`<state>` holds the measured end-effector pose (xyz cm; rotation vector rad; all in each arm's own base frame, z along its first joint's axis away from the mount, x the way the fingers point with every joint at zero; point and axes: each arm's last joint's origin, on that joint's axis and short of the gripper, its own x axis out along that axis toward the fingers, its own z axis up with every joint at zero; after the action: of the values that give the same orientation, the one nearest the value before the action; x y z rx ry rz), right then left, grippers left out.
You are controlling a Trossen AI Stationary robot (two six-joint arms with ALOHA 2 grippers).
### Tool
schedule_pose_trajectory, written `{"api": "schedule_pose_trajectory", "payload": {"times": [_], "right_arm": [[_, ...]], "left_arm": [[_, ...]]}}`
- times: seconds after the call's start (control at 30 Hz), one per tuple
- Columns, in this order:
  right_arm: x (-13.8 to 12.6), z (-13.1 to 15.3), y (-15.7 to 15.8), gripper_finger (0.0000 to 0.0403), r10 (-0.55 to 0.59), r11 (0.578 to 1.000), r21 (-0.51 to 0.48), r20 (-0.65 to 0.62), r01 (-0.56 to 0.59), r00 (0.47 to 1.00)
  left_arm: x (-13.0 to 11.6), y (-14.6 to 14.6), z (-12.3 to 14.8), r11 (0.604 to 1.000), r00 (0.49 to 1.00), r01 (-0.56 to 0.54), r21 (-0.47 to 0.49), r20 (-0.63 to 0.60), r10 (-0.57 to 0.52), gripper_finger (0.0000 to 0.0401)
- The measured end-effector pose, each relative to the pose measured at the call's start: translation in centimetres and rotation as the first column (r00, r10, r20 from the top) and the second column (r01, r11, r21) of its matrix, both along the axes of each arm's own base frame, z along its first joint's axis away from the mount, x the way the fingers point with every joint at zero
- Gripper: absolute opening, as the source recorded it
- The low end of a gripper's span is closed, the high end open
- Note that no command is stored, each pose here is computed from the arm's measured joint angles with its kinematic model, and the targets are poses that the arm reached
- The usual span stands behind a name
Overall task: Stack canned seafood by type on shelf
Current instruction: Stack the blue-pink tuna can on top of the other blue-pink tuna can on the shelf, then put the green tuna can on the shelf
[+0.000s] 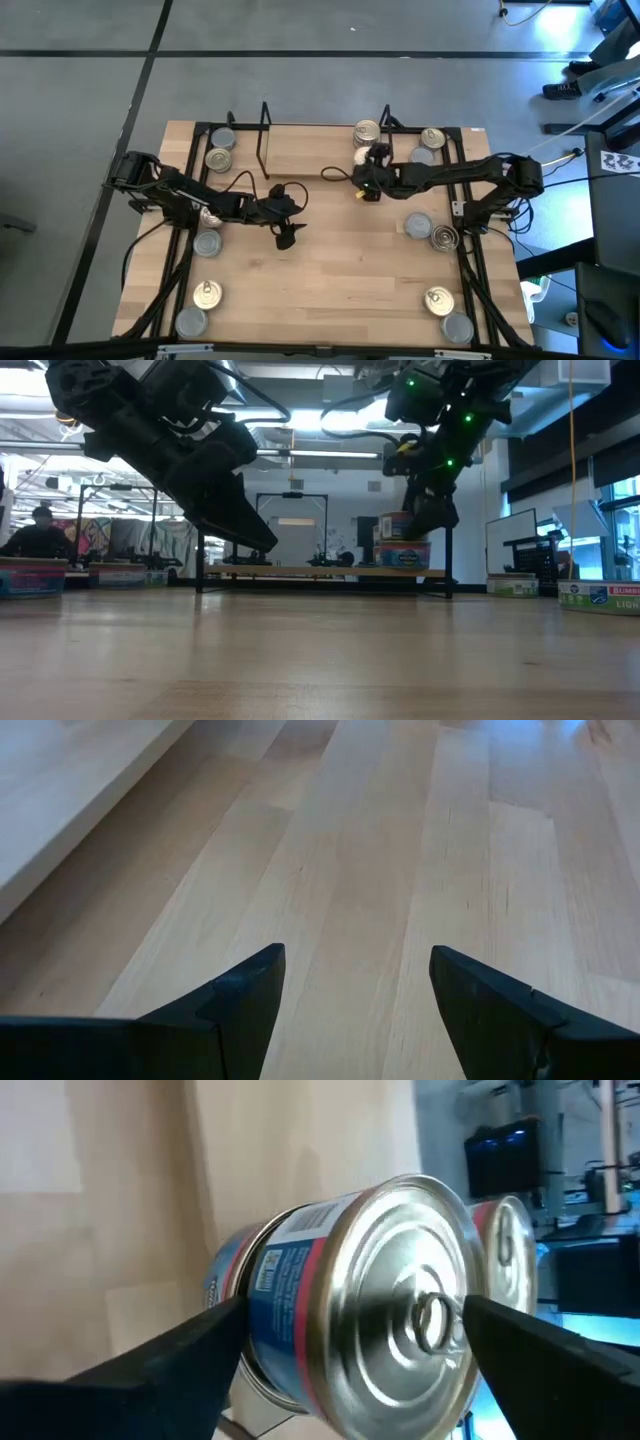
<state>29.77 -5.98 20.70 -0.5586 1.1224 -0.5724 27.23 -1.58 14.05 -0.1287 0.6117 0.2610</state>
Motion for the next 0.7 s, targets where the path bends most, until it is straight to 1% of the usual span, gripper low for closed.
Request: {"api": "schedule_pose_trajectory", "payload": {"times": [0.13, 0.23, 0.4, 0.53, 0.7], "right_arm": [[0.3, 1.0, 0.0, 0.0373, 0.016, 1.000, 0.027, -0.012, -0.016, 1.000], [0.4, 1.4, -0.3, 0.0373, 0.016, 0.999, 0.029, -0.012, -0.015, 1.000], [-0.1, 1.3, -1.7, 0.0373, -0.039, 0.999, 0.035, -0.034, 0.040, 0.999], [-0.3, 1.5, -2.3, 0.0374, -0.066, 0.997, 0.036, -0.015, 0.066, 0.998], [-0.4, 2.0, -1.9, 0.0374, -0.048, 0.998, 0.044, 0.005, 0.048, 0.999]], "left_arm": [[0.0, 0.0, 0.0, 1.000, 1.000, 0.001, 0.000, 0.000, -0.001, 0.0249], [0.0, 0.0, 0.0, 1.000, 1.000, 0.001, 0.000, 0.000, -0.001, 0.0249], [0.0, 0.0, 0.0, 1.000, 1.000, 0.001, 0.001, 0.001, -0.001, 0.0249], [0.0, 0.0, 0.0, 1.000, 1.000, 0.003, 0.003, 0.000, -0.003, 0.0249], [0.0, 0.0, 0.0, 1.000, 1.000, 0.003, 0.003, -0.001, -0.003, 0.0249]]}}
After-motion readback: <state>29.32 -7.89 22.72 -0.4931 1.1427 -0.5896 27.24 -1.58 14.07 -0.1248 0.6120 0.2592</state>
